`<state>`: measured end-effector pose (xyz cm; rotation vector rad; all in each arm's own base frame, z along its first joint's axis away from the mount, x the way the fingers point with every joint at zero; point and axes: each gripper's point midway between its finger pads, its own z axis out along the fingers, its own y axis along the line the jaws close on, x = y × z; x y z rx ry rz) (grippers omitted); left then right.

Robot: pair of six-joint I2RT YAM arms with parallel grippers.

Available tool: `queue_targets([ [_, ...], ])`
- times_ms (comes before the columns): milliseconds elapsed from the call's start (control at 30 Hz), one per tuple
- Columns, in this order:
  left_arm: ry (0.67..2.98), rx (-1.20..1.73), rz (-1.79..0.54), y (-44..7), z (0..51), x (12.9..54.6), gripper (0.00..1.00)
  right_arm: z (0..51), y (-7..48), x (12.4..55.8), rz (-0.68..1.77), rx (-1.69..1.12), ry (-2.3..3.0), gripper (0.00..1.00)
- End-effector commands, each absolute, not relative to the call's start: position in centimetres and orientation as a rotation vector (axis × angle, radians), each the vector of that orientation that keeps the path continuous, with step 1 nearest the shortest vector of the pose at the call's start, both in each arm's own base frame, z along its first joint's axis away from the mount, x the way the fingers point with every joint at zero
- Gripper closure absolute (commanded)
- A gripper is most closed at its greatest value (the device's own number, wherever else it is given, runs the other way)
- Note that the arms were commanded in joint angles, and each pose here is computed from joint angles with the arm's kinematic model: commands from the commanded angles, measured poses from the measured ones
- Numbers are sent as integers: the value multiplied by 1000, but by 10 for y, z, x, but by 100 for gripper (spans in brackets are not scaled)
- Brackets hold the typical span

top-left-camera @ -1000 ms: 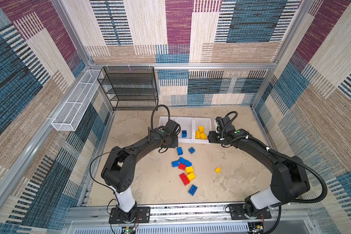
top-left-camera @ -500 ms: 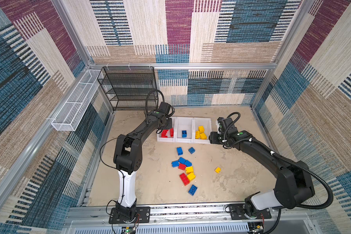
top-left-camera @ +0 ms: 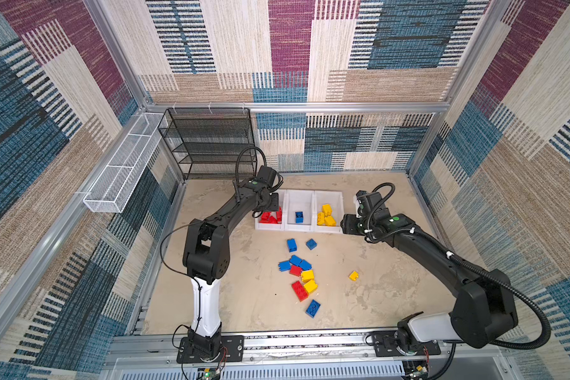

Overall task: Sort the legos into containers by color
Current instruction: 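Carry the red brick into the nearest bin and release it, then grasp a tall blue brick with the right gripper while the left gripper withdraws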

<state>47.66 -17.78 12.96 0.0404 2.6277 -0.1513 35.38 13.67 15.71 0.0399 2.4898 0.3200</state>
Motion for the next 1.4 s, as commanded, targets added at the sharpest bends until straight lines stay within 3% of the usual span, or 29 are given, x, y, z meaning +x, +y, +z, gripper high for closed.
queue_targets([
  [0,2609,33,-188,-178,139,470,44,159,137,354,321,54,2482,35],
  [267,2570,-23,-425,-190,141,421,44,143,143,349,368,51,2509,36],
  [733,2598,-97,-409,-179,116,314,44,113,221,331,445,-146,2553,38],
  [1367,2558,-235,-402,-153,103,275,44,92,316,338,457,-415,2595,39],
])
